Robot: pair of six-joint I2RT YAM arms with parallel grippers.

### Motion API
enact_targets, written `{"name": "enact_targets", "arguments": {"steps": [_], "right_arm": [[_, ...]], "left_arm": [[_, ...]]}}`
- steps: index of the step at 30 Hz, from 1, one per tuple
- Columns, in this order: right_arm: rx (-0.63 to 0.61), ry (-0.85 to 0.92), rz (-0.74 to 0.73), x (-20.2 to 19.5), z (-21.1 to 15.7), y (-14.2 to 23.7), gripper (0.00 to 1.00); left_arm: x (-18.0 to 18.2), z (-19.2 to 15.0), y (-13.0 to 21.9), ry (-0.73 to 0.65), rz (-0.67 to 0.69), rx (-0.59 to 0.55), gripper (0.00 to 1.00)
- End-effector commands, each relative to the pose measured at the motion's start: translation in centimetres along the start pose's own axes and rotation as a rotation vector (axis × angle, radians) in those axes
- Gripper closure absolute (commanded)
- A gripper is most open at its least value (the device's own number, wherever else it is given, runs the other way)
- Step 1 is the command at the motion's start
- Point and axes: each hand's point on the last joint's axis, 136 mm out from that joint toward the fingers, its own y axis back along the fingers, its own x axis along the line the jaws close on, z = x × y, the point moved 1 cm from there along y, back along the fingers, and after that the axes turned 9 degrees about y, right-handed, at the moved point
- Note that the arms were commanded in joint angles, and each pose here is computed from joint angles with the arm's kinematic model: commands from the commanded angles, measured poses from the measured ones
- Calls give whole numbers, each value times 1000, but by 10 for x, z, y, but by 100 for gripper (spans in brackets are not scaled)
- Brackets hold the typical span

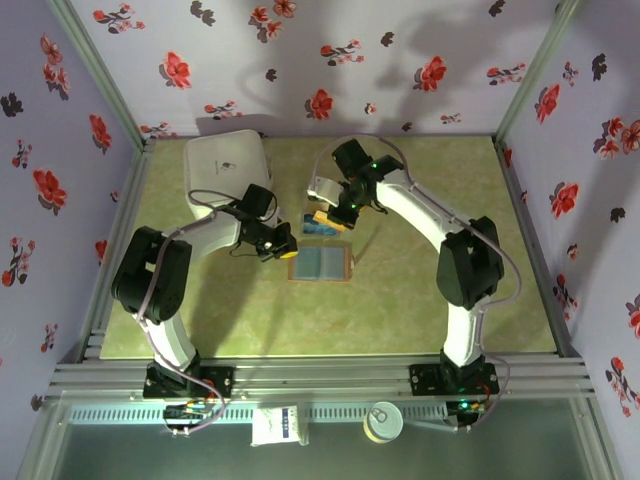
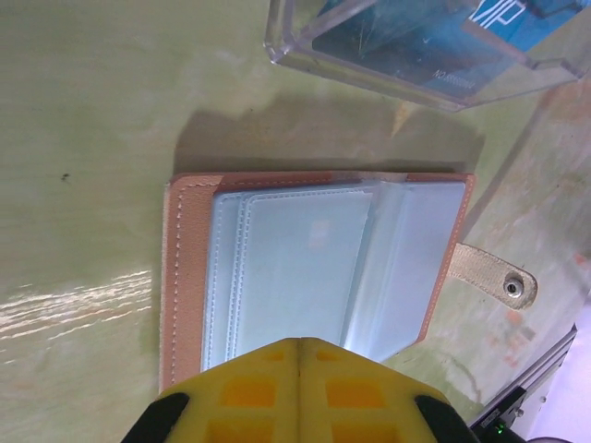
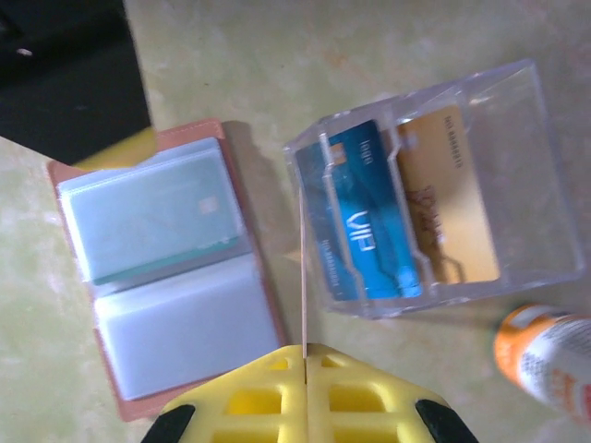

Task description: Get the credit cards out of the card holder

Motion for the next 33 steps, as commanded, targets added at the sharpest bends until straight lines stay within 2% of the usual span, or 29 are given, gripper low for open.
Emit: {"name": "enact_targets", "arguments": {"steps": [1,12,23,27,30,33], "right_arm": [[11,84,27,-14,-1,7,100],[5,142,49,-52,13,-17,100],[10,140,89,-59,10,-45,100],[28,128,91,-60,5,-53,98],[37,116,79,-63,4,-54,89],[41,110,62,-65,5,-50,85]], "left_arm": [[5,-3,10,-5,22,-6,97],[8,-1,17,11,35,-23,96],[12,-1,16,24,52,-27,97],[13,-1,16,24,51,-28,97],[14,-1,15,29,53,-26,97],[15,-1,13,25,54,-25,96]]}}
